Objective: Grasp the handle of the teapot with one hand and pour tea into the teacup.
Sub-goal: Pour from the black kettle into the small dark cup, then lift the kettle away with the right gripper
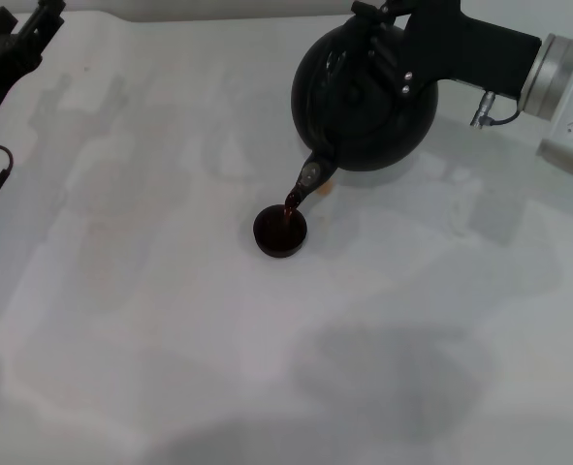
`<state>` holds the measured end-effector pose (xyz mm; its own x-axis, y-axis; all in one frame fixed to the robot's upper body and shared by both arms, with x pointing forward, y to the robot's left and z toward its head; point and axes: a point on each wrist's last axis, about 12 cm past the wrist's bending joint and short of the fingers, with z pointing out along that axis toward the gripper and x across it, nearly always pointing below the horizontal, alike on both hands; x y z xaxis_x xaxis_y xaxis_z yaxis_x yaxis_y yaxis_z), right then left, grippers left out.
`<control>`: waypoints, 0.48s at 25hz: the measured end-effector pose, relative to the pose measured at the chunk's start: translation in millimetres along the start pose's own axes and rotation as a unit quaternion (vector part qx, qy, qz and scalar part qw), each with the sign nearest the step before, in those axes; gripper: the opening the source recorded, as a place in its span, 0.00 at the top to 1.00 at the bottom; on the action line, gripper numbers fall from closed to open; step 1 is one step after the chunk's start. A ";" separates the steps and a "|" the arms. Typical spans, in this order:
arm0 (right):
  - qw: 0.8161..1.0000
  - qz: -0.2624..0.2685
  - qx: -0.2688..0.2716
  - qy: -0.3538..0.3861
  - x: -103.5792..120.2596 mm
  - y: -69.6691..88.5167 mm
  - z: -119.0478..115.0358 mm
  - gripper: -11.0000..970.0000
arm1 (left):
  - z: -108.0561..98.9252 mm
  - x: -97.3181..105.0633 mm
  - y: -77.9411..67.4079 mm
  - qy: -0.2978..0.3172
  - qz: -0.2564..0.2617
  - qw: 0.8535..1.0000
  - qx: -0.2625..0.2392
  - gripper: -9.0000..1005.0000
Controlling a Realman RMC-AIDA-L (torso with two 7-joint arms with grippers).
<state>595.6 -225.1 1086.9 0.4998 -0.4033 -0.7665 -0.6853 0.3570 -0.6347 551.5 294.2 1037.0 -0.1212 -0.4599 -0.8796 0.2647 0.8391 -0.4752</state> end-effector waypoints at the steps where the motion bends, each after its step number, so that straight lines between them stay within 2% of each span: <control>1: 1.000 0.000 0.000 0.001 0.1 -0.1 0.1 0.88 | 0.0 0.0 0.0 0.000 0.000 1.000 0.000 0.14; 12: 1.000 0.015 0.003 -0.009 -1.5 4.6 0.7 0.88 | -0.2 -1.1 1.1 -0.002 0.000 1.000 -0.002 0.14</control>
<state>592.1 -222.3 1085.1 0.4882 -0.3774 -0.7869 -0.6975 0.3732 -0.6117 551.7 295.7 1037.4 -0.1171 -0.4605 -0.8799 0.2609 0.8406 -0.4747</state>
